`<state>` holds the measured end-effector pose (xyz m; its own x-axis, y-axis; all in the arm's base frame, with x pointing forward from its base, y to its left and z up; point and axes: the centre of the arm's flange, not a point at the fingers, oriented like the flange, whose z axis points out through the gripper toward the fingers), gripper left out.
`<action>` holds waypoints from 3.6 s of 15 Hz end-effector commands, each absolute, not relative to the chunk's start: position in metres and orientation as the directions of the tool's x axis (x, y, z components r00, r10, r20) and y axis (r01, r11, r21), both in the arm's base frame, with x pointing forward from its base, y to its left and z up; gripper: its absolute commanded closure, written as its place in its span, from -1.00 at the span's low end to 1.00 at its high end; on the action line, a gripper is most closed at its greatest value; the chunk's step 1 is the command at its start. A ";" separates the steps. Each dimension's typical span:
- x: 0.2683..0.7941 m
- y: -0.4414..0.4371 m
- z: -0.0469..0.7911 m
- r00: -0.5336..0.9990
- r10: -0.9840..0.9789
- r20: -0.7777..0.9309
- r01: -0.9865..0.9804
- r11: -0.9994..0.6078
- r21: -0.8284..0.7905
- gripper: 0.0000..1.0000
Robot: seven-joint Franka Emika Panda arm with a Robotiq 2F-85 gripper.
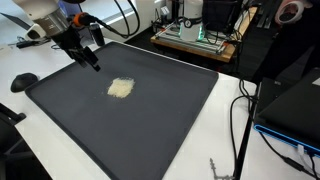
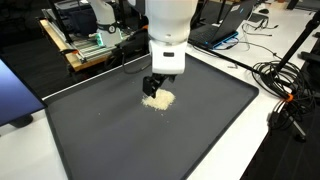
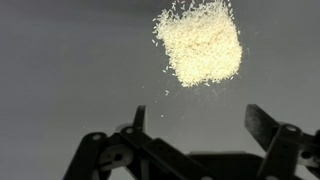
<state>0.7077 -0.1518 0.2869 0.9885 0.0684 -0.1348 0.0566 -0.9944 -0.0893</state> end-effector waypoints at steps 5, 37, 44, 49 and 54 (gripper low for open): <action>0.639 -0.165 0.264 0.989 0.144 0.028 0.147 -0.973 -0.177 -1.00; 0.478 -0.102 0.269 0.963 -0.231 0.142 -0.205 -0.962 -0.179 -1.00; 0.486 -0.069 0.263 0.980 -0.098 0.171 -0.105 -0.994 0.036 -1.00; 0.474 -0.053 0.253 0.968 -0.043 0.248 -0.064 -0.995 0.078 -1.00; 0.451 -0.060 0.233 0.925 0.075 0.373 0.039 -0.994 0.105 -1.00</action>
<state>0.4716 -0.0555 0.2435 0.9516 0.0109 0.3070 -0.0108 -0.9976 0.0688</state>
